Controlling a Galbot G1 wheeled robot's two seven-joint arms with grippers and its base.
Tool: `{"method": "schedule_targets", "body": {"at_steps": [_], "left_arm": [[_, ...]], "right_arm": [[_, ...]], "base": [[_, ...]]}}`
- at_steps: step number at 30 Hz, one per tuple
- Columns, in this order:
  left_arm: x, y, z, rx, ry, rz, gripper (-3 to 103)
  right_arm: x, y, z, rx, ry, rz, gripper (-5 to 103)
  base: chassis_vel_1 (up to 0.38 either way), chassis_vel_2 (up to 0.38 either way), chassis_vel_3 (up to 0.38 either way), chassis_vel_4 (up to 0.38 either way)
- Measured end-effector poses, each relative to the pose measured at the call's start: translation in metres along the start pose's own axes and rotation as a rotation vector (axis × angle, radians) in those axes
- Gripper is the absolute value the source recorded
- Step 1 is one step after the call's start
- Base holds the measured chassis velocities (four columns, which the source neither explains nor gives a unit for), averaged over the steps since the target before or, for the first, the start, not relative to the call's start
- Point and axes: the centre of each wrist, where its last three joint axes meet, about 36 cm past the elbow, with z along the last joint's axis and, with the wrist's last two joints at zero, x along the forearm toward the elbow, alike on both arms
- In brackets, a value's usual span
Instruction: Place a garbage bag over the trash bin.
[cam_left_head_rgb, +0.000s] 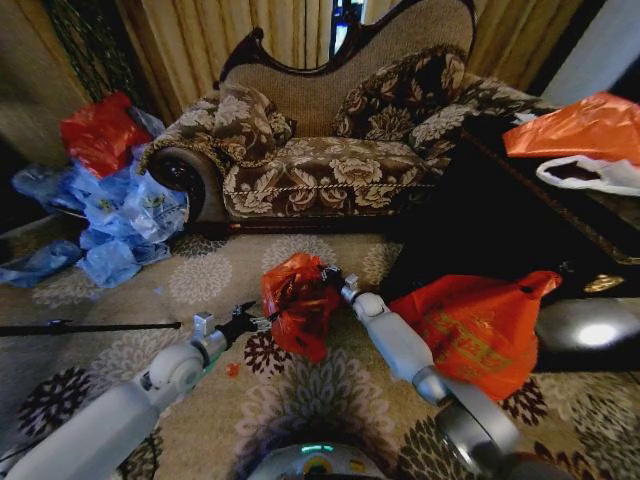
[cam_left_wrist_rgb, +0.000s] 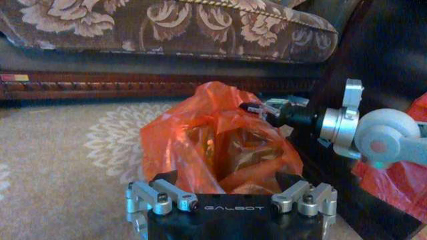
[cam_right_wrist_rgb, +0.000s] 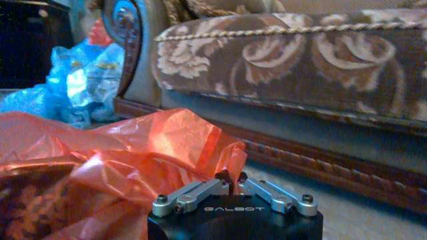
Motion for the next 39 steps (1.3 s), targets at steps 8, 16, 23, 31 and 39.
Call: {"method": "schedule_targets", "body": {"at_steps": [8,16,23,31,39], "left_arm": [[-0.001,-0.003,-0.001,0.002,-0.007,0.005,99],[-0.002,-0.004,0.003,-0.010,0.004,0.004,99],[-0.003,-0.001,0.008,-0.051,0.010,0.000,99],[-0.016,0.008,0.024,-0.133,0.022,-0.015,100],[-0.053,0.021,0.030,-0.299,0.066,-0.083,96]], "right_arm": [[0.013,-0.016,0.011,0.001,0.049,0.016,0],[0.033,0.008,0.059,-0.039,0.109,-0.002,0],[0.052,0.009,0.082,-0.048,0.133,0.010,0],[0.066,0.028,0.100,-0.077,0.129,0.022,0],[0.067,0.042,0.105,-0.085,0.099,0.056,0]], "base": [[0.000,0.000,0.000,0.000],[0.000,0.000,0.000,0.000],[0.000,0.000,0.000,0.000],[0.000,0.000,0.000,0.000],[0.000,0.000,0.000,0.000]]}}
